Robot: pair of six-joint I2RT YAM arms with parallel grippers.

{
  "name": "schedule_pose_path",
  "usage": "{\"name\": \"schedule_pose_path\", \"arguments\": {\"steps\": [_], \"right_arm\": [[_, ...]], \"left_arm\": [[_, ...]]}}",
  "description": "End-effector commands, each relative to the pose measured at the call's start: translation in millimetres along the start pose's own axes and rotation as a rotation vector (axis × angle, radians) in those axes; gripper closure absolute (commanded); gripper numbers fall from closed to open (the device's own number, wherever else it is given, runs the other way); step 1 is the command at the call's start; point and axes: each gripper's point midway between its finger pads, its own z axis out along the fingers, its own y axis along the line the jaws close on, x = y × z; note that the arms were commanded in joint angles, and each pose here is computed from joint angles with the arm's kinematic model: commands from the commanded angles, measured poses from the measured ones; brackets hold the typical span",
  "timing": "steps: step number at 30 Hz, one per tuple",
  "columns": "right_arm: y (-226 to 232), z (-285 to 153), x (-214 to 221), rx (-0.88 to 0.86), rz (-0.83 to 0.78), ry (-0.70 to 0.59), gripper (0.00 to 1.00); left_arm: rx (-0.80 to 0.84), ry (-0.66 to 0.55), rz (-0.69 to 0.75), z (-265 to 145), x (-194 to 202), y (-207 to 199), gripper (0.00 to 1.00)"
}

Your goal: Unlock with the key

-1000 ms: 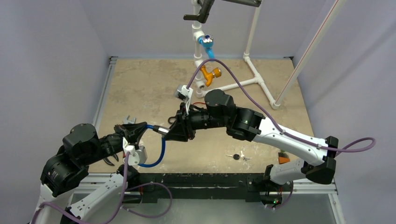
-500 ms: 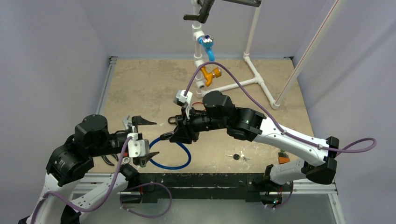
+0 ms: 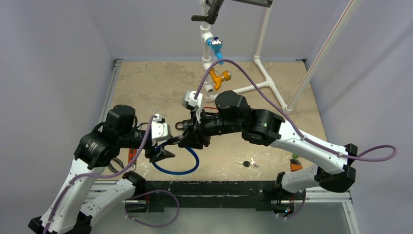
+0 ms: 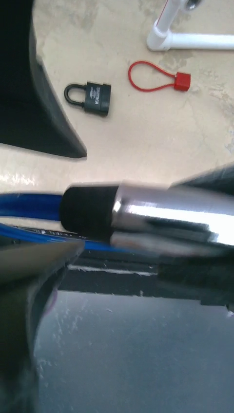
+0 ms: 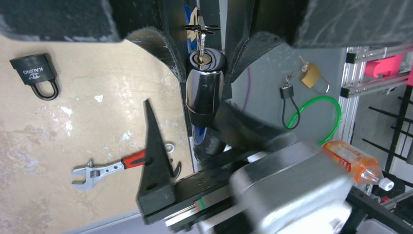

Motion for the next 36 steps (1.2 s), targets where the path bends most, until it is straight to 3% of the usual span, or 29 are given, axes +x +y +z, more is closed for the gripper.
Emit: {"name": "schedule_pose_path", "arguments": {"steps": [1,2,3,8,11,13,16,20,25,30,31,36], "right_arm": [[18,-15,-28,-0.04,-0.062,-0.079,1.0],[18,-15,-26,-0.038,-0.062,-0.077,1.0],[17,-14,-25,-0.037,-0.062,-0.075,1.0],[11,-9,-19,-0.009,-0.038,-0.073,0.97],[5,-10,-16,0.029,-0.02,-0.063,0.68],[-5,-16,-19,0.095,-0.02,-0.069,0.55],[-20,-36,-31,0.22,-0.026,-0.114,0.44],[-27,-62,-45,0.313,-0.019,-0.184,0.39],[-36,-75,-47,0.381,-0.001,-0.227,0.48],[-62,-85,-47,0.536,0.022,-0.265,0.96],[-68,-87,-48,0.57,0.018,-0.266,1.0],[-81,-76,-50,0.63,0.022,-0.255,1.0]], "left_arm": [[0.087,-0.1,-0.067,1,-36,1,0.61],[0.108,-0.106,-0.073,2,-40,0,0.87],[0.116,-0.112,-0.084,2,-44,0,1.0],[0.123,-0.14,-0.095,1,-51,-2,1.0],[0.083,-0.148,-0.091,-4,-54,0,1.0],[0.04,-0.146,-0.095,-7,-55,4,1.0],[-0.007,-0.128,-0.078,-12,-51,7,1.0],[-0.063,-0.092,-0.059,-16,-39,11,1.0],[-0.079,-0.067,-0.062,-17,-31,11,1.0],[-0.078,-0.07,-0.07,-17,-32,11,1.0],[-0.081,-0.069,-0.075,-17,-32,11,1.0],[-0.105,-0.066,-0.096,-16,-36,17,1.0]]}}
